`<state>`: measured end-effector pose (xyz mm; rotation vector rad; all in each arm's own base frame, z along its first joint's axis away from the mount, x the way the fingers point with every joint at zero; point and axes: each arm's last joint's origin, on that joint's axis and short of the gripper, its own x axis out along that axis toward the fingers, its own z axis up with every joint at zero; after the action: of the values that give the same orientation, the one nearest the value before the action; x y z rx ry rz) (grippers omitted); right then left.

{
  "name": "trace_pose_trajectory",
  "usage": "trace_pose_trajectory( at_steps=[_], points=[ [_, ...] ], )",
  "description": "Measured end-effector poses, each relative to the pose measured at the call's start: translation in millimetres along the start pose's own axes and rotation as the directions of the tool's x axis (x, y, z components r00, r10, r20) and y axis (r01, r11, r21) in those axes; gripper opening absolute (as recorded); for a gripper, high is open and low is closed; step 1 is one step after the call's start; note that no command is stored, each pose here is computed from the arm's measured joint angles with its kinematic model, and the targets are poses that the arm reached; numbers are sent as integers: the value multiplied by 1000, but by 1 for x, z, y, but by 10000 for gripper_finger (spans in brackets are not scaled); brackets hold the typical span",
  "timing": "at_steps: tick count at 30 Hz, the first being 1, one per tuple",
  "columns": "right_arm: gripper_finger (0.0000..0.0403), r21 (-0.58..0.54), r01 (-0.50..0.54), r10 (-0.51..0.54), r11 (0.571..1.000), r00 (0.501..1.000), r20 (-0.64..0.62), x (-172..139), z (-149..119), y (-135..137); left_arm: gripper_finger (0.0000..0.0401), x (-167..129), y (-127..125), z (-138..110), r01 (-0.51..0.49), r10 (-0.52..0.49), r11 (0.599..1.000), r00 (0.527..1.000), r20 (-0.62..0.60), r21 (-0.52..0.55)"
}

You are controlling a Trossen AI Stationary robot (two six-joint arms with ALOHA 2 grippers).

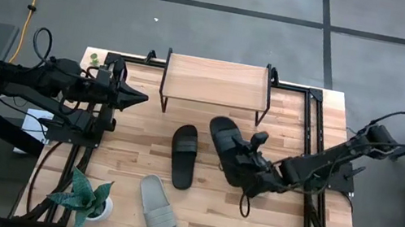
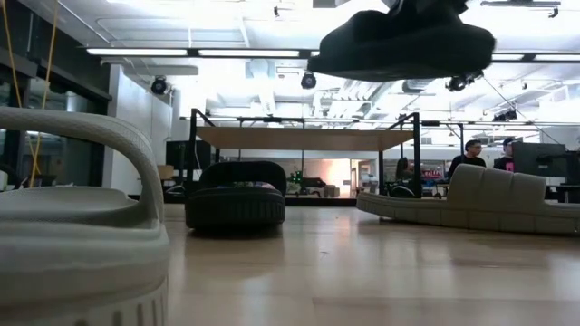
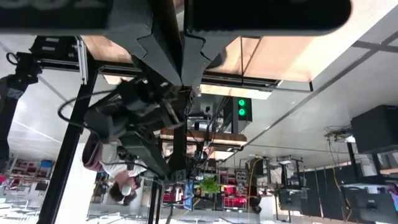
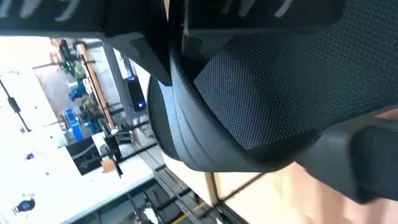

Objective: Pick and place slides into the shelf
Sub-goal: Put the bottom black slide on the shelf

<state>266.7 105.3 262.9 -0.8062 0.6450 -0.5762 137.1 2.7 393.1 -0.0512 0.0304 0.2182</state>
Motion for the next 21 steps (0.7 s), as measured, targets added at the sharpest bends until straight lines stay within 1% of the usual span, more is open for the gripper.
trace_pose_trajectory(
  at_steps=[8, 11, 14, 21],
  points=[
    [0, 9, 49, -49, 999, 998, -41, 12, -5, -30, 1, 4, -1, -2, -1, 1, 1000, 1000, -21, 5],
    [0, -6, 57, -58, 998, 997, -59, 18, -8, -37, 1, 9, -2, -4, -6, 6, 1000, 999, -39, 10],
    [0, -18, 74, -75, 997, 994, -83, 24, -11, -45, 1, 14, -3, -7, -7, 9, 1000, 998, -64, 17],
    [0, -4, 123, -122, 992, 981, -151, 41, -19, -63, 1, 31, -7, -16, -10, 14, 999, 992, -128, 34]
  ],
)
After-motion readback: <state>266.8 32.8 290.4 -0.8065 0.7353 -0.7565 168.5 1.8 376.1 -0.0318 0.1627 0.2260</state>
